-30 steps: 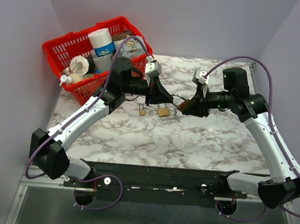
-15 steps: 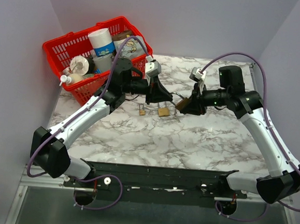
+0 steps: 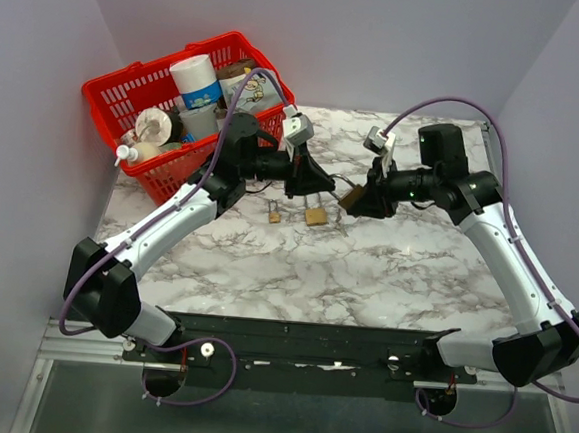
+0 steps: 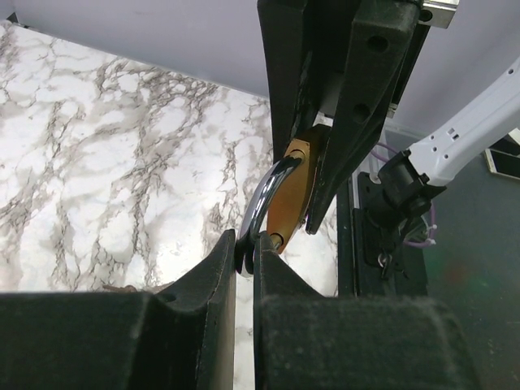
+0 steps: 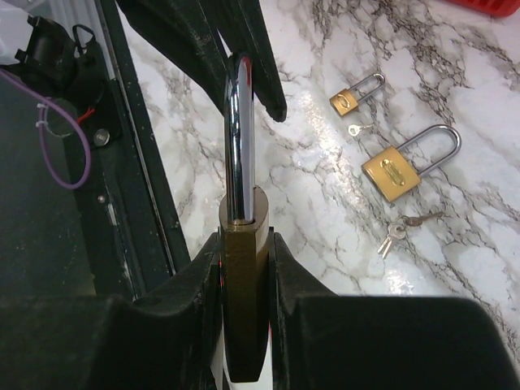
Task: Lock with the key
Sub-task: Lock the lock.
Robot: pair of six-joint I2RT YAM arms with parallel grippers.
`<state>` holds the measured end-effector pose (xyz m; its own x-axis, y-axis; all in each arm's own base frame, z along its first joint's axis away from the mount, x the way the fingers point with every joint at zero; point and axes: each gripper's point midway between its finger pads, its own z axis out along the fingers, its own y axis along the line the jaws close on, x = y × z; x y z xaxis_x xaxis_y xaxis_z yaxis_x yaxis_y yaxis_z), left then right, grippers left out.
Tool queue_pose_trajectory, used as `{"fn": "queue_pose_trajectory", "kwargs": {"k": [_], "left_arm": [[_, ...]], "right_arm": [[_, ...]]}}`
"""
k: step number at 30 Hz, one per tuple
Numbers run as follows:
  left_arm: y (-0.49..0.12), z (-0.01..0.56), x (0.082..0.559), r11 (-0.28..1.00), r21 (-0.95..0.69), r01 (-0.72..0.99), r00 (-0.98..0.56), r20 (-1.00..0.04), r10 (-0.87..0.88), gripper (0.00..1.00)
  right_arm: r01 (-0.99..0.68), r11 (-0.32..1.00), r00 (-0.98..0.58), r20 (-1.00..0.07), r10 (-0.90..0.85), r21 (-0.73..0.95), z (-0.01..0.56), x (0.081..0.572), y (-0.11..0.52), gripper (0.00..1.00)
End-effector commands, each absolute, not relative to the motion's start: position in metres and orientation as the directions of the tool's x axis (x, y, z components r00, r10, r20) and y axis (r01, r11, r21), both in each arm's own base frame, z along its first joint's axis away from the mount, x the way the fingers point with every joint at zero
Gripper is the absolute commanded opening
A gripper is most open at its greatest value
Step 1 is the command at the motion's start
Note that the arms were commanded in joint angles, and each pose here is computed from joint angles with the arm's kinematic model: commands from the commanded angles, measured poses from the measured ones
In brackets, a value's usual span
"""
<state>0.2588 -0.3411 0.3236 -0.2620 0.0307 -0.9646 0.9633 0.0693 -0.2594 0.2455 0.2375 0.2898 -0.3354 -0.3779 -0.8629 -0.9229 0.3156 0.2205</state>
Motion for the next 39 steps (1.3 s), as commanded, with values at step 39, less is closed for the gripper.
{"fn": "queue_pose_trajectory", "kwargs": {"k": [39], "left_arm": [[-0.343, 0.39, 0.263, 0.058, -0.275, 0.96, -0.269, -0.959, -0.087, 0.0]], "right_arm": [[-0.941, 0.336, -0.097, -0.982, -0.165, 0.036, 0.349, 0.255, 0.26, 0.01]]}}
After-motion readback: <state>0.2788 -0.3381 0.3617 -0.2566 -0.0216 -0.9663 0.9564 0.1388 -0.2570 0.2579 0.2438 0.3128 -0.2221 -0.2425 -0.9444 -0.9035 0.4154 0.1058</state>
